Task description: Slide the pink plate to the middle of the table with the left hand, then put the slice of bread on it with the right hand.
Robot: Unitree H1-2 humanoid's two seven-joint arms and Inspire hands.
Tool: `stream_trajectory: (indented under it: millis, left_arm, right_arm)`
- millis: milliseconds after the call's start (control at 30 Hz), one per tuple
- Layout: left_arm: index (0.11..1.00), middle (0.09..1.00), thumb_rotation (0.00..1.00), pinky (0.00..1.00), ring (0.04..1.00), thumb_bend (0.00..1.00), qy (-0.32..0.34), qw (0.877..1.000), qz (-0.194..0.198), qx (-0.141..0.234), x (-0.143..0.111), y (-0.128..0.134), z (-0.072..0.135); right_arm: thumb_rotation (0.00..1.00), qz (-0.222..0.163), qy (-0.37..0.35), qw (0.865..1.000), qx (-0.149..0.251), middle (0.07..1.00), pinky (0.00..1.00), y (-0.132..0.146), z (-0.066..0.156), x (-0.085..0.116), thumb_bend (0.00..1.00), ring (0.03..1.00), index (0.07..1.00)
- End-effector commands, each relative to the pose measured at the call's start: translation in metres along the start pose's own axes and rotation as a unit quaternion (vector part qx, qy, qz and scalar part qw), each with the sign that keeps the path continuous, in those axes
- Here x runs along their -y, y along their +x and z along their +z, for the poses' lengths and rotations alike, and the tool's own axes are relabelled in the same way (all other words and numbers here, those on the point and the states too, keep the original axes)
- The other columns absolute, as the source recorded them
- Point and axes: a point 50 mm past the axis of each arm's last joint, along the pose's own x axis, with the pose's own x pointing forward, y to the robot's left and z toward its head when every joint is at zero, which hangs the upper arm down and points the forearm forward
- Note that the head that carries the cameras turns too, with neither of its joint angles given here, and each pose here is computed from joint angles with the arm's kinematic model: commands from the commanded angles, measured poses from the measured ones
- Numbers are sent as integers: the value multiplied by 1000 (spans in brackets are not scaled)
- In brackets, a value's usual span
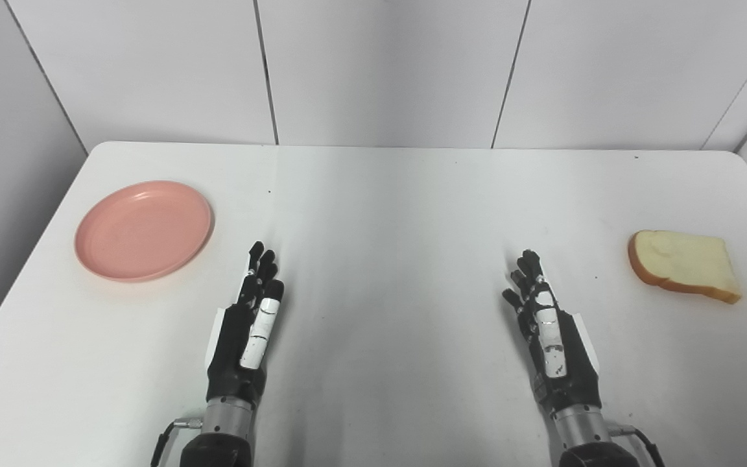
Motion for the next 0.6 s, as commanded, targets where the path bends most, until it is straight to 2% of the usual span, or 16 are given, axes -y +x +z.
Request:
stream_trajectory:
  millis: [0,567]
  left_arm:
    - [1000,1000,825,1000,1000,787,-5,1000,-2,29,2,6,10]
    - [1000,1000,829,1000,1000,791,-2,1000,-2,29,2,7,9]
  right_arm:
    - [994,0,10,999,-31,1000,947,-9,-12,-3,848,989,985]
    - [992,2,11,999,-31,1000,953,-9,-11,-3,849,991,985]
